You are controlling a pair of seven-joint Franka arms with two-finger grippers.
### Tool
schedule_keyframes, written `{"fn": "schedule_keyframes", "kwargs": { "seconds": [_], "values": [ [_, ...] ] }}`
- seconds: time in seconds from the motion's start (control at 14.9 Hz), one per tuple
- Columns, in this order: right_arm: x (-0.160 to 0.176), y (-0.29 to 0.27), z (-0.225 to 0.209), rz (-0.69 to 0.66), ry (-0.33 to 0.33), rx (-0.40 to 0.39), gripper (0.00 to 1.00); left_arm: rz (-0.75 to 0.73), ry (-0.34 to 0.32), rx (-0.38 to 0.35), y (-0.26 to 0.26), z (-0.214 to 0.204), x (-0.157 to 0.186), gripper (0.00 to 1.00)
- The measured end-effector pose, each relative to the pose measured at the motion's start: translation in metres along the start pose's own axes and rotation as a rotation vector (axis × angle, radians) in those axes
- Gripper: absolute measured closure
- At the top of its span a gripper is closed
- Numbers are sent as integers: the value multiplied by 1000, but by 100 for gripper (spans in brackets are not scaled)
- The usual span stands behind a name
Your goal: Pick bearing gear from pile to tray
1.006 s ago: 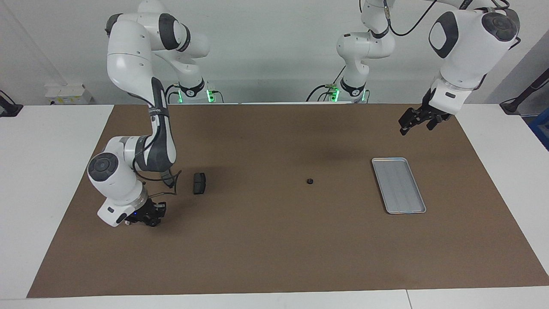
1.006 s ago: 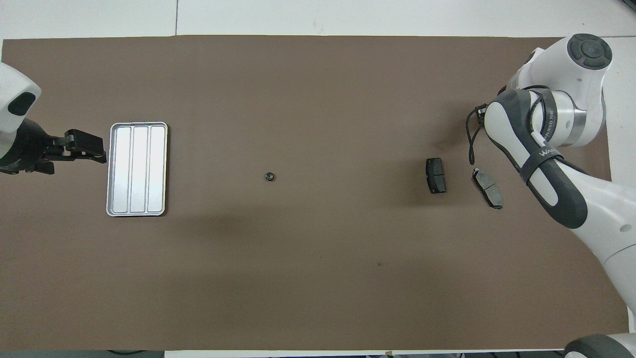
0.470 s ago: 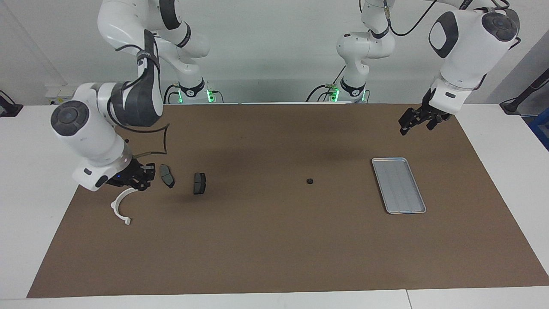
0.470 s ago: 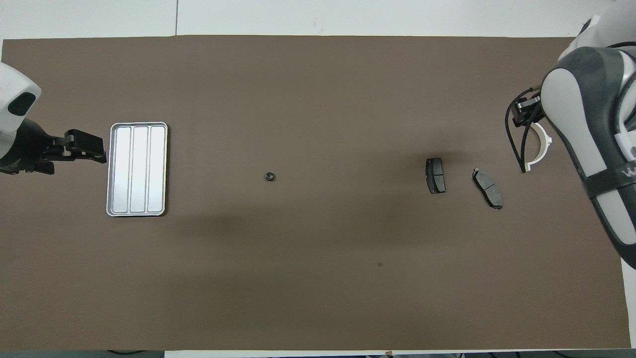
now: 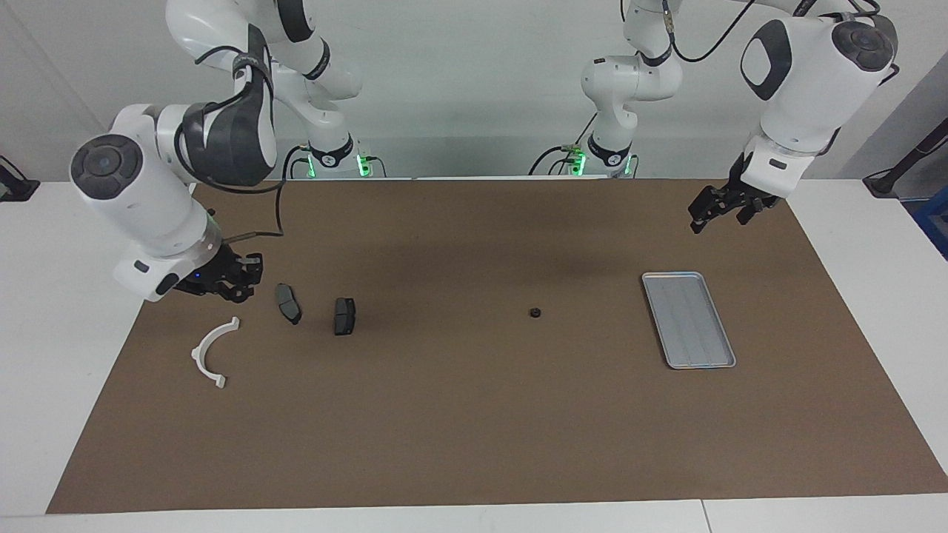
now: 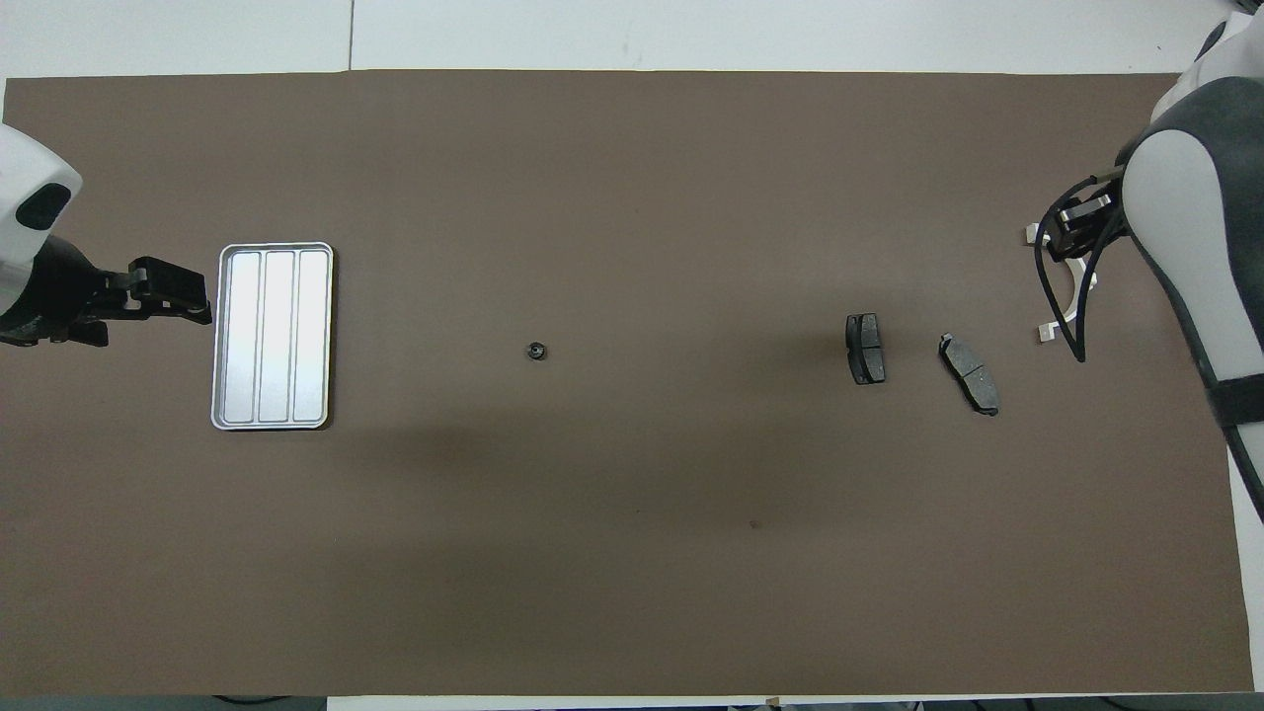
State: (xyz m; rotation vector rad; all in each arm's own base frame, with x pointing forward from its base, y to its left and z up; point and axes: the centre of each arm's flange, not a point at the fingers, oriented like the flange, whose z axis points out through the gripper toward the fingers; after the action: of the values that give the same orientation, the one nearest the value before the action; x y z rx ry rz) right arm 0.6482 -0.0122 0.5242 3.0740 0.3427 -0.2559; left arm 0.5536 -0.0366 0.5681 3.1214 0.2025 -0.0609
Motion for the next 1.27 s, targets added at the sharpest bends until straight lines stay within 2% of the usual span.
{"fn": "schedule_keyframes", "kwargs": {
  "seconds": [1.27],
  "values": [
    [-2, 7, 1, 11, -4, 1, 65, 0, 0, 0, 0, 0, 0, 0]
  ]
}}
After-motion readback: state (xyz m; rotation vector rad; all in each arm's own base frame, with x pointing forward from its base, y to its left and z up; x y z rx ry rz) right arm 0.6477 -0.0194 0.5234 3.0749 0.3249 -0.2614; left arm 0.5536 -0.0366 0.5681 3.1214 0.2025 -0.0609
